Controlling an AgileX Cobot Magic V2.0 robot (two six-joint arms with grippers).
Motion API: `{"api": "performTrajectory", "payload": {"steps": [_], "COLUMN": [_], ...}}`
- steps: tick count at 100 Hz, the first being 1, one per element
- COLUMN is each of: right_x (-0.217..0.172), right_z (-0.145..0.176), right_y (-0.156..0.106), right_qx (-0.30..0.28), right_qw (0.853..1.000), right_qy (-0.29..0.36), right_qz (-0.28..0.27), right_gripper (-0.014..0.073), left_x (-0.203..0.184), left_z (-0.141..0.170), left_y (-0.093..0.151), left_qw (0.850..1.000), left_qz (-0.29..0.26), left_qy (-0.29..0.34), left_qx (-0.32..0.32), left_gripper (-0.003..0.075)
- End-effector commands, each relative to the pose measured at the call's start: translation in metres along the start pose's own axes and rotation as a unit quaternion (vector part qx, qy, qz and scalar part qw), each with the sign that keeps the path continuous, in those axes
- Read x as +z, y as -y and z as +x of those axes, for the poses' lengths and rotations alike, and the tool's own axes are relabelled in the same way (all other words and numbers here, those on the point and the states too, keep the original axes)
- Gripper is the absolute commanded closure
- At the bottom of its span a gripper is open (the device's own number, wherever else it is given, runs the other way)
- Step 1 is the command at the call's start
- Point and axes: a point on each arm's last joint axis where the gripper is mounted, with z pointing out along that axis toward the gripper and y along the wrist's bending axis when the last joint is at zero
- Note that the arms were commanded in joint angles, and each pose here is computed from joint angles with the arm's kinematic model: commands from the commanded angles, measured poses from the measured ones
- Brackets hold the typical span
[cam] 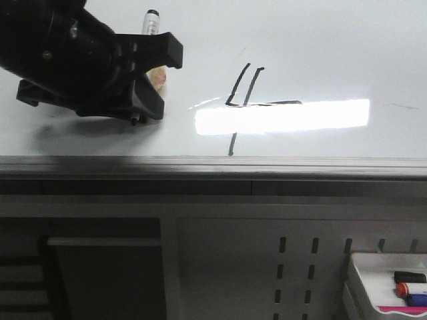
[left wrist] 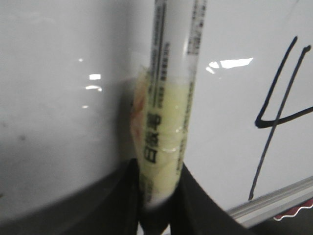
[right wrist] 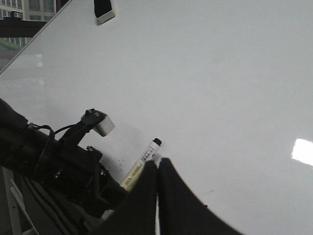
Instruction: Write number 4 on whiteboard
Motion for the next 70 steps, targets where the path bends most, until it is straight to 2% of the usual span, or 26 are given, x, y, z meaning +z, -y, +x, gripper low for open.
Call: {"api": "performTrajectory", "payload": {"steps": [1, 50, 70], "right_x": [0.001, 0.001, 0.001], "right_z": [-0.009, -0.009, -0.009], "right_y": [0.007, 0.007, 0.007], "right_qx": [0.0, 0.0, 0.0], "right_qw": [0.999, 0.999, 0.999], "right_qy": [0.02, 0.02, 0.02], "right_qz": [0.032, 0.032, 0.032], "right_gripper": [0.0659, 0.0659, 0.0659], "left_x": [-0.002, 0.017, 0.017], "left_z": [-0.016, -0.015, -0.015], "left_y": [0.003, -0.008, -0.008], "left_qw": [0.999, 0.997, 0.997], "left_qz": [-0.01, -0.069, -0.07], "left_qy": [0.029, 0.026, 0.027], "left_qx": [-0.008, -0.007, -0.003], "left_gripper": [0.0741, 0.0741, 0.0741]}}
